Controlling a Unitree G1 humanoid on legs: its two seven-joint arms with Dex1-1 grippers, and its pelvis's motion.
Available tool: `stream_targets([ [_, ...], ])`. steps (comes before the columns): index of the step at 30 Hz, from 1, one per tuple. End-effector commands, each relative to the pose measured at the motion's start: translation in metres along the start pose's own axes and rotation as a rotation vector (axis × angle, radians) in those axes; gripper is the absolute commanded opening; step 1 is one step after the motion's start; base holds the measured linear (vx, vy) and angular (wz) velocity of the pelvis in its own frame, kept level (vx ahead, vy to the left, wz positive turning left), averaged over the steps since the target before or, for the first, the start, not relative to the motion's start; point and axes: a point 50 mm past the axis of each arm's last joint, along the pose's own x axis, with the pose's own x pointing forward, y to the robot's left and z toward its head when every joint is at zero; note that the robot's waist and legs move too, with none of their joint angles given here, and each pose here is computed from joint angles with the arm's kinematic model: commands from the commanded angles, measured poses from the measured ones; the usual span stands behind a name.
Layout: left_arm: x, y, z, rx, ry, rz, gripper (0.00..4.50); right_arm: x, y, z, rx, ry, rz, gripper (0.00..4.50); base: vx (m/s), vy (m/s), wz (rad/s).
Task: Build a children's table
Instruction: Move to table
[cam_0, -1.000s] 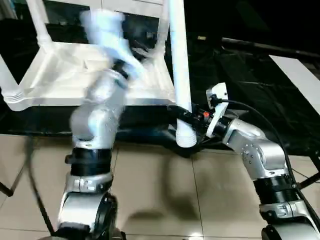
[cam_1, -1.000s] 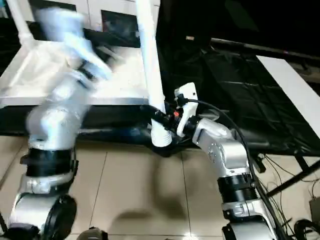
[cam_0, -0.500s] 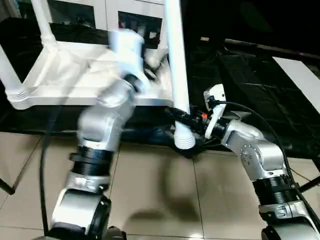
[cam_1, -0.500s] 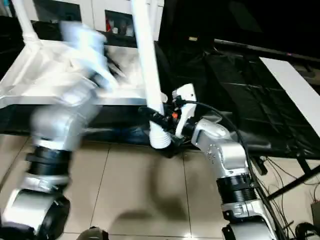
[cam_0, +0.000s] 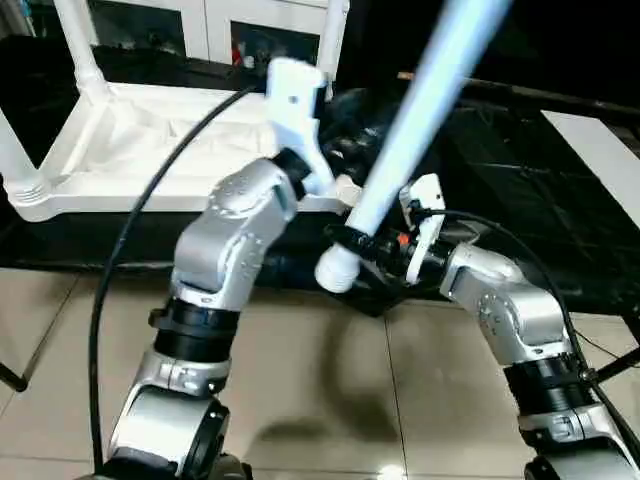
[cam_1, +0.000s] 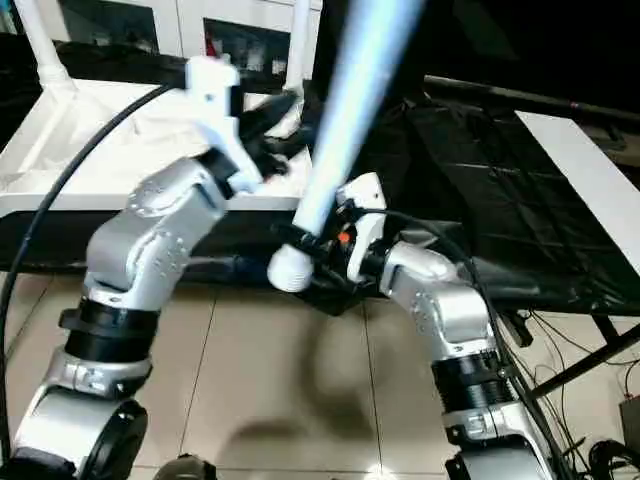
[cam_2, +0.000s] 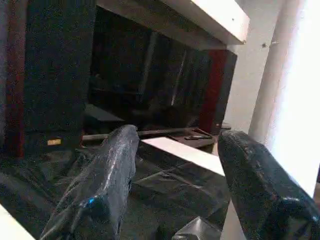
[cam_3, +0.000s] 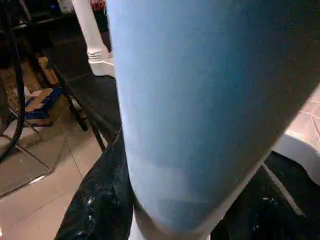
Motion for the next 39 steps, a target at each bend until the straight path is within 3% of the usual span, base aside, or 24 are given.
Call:
stream_targets([
  [1, 0.007, -0.018, -0.003, -0.009, 0.011, -0.090, 2.96, 0.000, 0.002, 0.000, -0.021, 0.016, 0.003, 1.80, 0.000, 0.000, 0.00],
  [3, 0.007, -0.014, -0.003, 0.002, 0.011, -0.068, 2.96, 0.000, 0.001, 0.001, -0.024, 0.016, 0.000, 1.80, 0.000, 0.000, 0.00],
  [8, -0.002, 0.022, 0.014, 0.045, -0.052, 0.151, 2.96, -0.005, -0.005, 0.006, -0.035, -0.007, -0.049, 1.80, 0.000, 0.000, 0.00],
  [11, -0.007, 0.031, 0.017, 0.066, -0.051, 0.194, 2.96, -0.007, -0.009, 0.008, -0.038, -0.020, -0.086, 1.80, 0.000, 0.000, 0.00],
  [16, -0.041, 0.060, 0.028, 0.197, -0.008, 0.363, 2.96, -0.017, -0.029, 0.022, 0.004, -0.120, -0.355, 1.80, 0.000, 0.000, 0.00],
  [20, -0.066, 0.072, 0.015, 0.233, 0.069, 0.463, 2.96, -0.025, -0.030, 0.038, -0.067, -0.228, -0.467, 1.80, 0.000, 0.000, 0.00],
  [21, -0.074, 0.076, 0.006, 0.254, 0.090, 0.496, 2.96, -0.028, -0.034, 0.044, -0.107, -0.270, -0.557, 1.80, 0.000, 0.000, 0.00],
  [22, -0.087, 0.078, -0.013, 0.251, 0.109, 0.535, 2.96, -0.036, -0.040, 0.046, -0.109, -0.329, -0.693, 1.80, 0.000, 0.000, 0.00],
  [24, -0.091, 0.077, -0.020, 0.243, 0.116, 0.546, 2.96, -0.038, -0.040, 0.045, -0.095, -0.345, -0.712, 1.80, 0.000, 0.000, 0.00],
  [26, -0.096, 0.073, -0.038, 0.249, 0.163, 0.561, 2.96, -0.033, -0.030, 0.031, -0.076, -0.312, -0.595, 1.80, 0.000, 0.000, 0.00],
  [27, -0.103, 0.074, -0.052, 0.186, 0.168, 0.619, 2.96, -0.024, -0.020, 0.017, -0.032, -0.270, -0.569, 1.80, 0.000, 0.000, 0.00],
  [28, -0.103, 0.074, -0.052, 0.186, 0.168, 0.619, 2.96, -0.024, -0.020, 0.017, -0.032, -0.270, -0.569, 1.80, 0.000, 0.000, 0.00],
  [29, -0.110, 0.076, -0.062, 0.163, 0.189, 0.667, 2.96, -0.016, -0.014, 0.009, -0.023, -0.246, -0.545, 1.80, 0.000, 0.000, 0.00],
  [39, -0.122, 0.080, -0.065, 0.165, 0.188, 0.708, 2.96, -0.005, -0.005, -0.003, -0.044, -0.202, -0.486, 1.80, 0.030, 0.008, 0.07],
])
